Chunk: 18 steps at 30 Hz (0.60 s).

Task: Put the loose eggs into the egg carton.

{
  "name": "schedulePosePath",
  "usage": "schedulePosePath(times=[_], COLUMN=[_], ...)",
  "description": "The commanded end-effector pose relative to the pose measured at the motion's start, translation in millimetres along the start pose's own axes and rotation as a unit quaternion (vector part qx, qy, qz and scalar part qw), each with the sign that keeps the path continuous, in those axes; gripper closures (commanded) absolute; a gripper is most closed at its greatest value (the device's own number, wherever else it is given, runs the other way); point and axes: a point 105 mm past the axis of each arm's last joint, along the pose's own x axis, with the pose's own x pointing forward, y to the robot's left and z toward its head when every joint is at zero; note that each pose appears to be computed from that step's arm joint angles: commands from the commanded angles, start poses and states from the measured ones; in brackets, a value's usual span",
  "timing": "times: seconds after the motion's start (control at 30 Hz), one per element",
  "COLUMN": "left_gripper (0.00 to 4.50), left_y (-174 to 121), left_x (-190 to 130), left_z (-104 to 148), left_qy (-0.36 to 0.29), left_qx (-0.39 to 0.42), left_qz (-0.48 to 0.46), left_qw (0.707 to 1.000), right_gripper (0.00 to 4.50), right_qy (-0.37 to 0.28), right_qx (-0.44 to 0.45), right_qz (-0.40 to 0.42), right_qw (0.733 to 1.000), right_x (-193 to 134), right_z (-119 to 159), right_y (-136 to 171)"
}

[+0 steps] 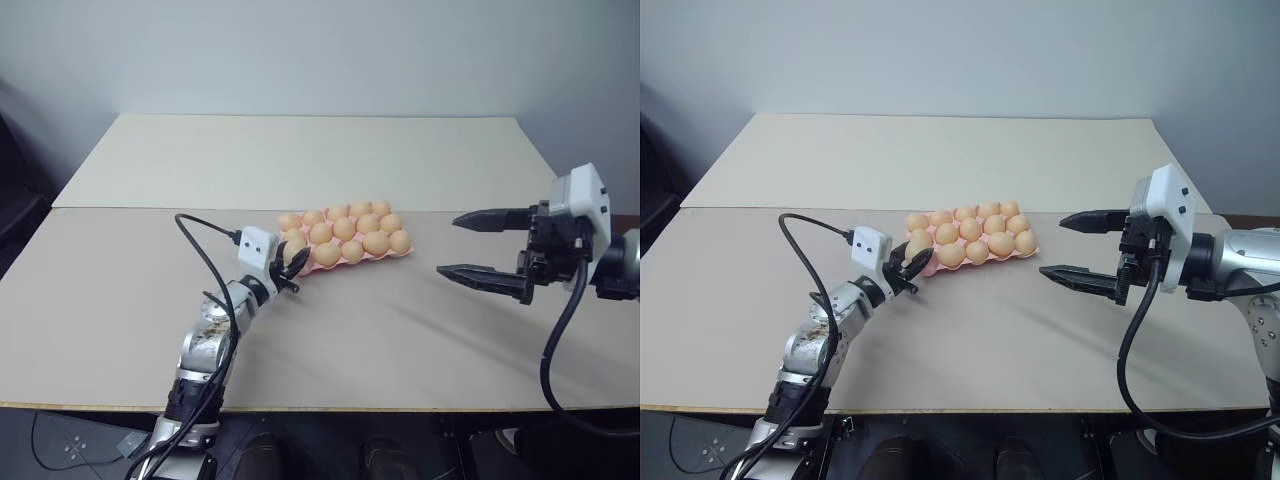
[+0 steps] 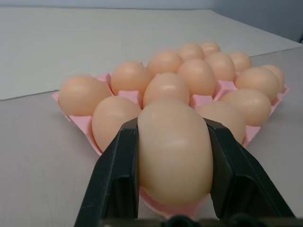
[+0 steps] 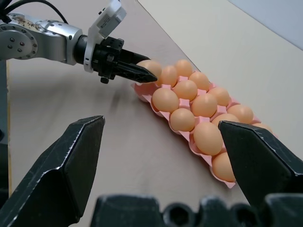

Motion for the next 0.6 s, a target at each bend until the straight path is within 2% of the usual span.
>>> schedulePosePath(times=[0.03, 0.07, 0.33, 0.6], left_gripper=[2.96, 2.96, 0.38, 0.38], left_y=[-4.0, -5.3, -4.9, 4.2], left_x=[-4.9, -5.8, -6.0, -22.2], left_z=[3.3, 2.3, 4.1, 27.3], left_qy=[0.010, 0.012, 0.011, -0.025], left_qx=[0.005, 0.006, 0.015, 0.003], left_qz=[-0.014, -0.017, 0.002, -0.010], left_qw=[1.000, 1.000, 1.000, 1.000], right_gripper=[0.00, 0.00, 0.00, 0.00], right_qy=[-0.013, -0.013, -0.014, -0.014], right_qx=[-0.020, -0.020, -0.020, -0.021], right_qz=[-0.005, -0.004, -0.002, -0.002], right_qw=[1.000, 1.000, 1.000, 1.000], right_x=[-6.1, -6.0, -5.0, -4.7], right_z=[13.4, 13.3, 13.2, 13.5], right_y=[1.9, 2.1, 1.7, 1.4])
